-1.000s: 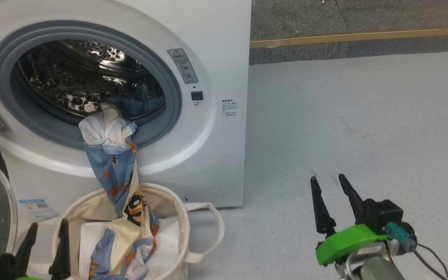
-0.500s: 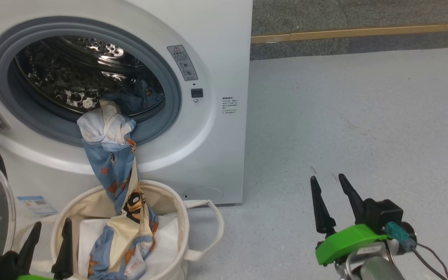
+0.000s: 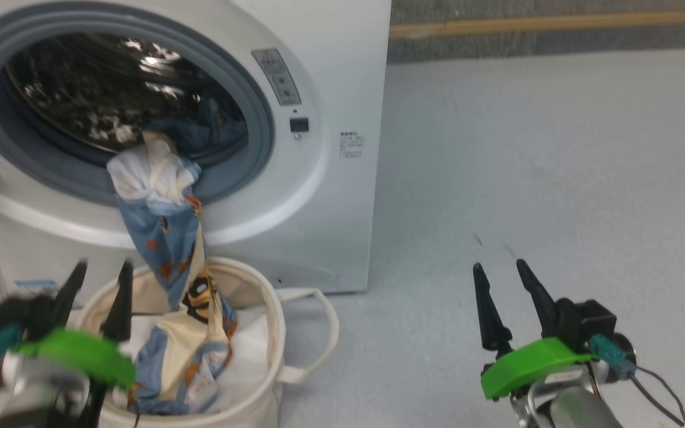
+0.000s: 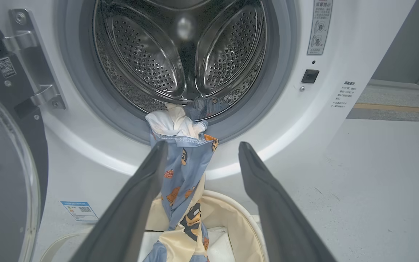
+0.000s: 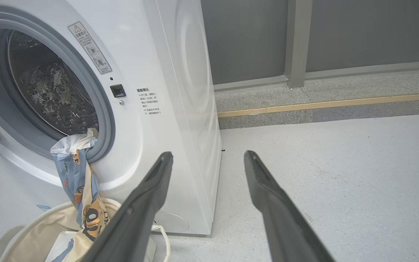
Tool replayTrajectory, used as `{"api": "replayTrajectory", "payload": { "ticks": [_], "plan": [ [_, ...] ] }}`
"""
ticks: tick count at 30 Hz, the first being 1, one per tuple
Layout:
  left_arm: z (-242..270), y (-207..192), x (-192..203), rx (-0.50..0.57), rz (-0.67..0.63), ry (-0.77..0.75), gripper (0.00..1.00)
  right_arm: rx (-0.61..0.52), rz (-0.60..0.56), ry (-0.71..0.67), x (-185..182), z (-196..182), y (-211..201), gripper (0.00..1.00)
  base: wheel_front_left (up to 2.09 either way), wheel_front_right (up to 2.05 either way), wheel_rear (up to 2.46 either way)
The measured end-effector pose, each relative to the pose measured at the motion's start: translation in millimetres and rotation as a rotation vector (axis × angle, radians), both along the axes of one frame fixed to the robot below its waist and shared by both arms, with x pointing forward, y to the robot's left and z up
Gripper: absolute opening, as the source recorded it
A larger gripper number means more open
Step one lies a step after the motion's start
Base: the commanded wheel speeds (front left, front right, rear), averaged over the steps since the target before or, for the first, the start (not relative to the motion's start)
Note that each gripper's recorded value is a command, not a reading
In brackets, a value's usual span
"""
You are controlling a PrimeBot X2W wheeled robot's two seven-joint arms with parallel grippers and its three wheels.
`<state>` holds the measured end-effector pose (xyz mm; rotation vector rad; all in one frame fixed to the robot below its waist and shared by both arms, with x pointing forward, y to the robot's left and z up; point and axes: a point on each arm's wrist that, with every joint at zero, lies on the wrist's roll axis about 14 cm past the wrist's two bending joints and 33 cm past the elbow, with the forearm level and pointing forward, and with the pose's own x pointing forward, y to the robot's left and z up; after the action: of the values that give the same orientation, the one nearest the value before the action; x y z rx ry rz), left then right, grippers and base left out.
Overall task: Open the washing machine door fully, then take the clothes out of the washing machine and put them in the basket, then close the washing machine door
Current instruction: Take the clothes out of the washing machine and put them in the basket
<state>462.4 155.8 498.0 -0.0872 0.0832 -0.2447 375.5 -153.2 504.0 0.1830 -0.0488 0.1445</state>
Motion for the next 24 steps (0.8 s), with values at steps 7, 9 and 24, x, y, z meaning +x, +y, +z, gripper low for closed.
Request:
{"api": "replayTrajectory", "payload": {
  "ticks": [7, 9, 24],
  "plan": [
    [8, -32, 67, 0.085, -0.076, 0.016, 1.0, -0.02, -0.004, 0.005, 22, -3, -4, 1.0, 0.0, 0.0, 0.0],
    [6, -39, 86, 0.095, -0.086, 0.034, 1.0, -0.029, -0.007, 0.004, 29, -2, -6, 1.0, 0.0, 0.0, 0.0],
    [-67, -47, 179, 0.289, -0.098, 0.344, 1.0, -0.076, -0.051, 0.08, 65, -38, -27, 1.0, 0.0, 0.0, 0.0]
  ]
}}
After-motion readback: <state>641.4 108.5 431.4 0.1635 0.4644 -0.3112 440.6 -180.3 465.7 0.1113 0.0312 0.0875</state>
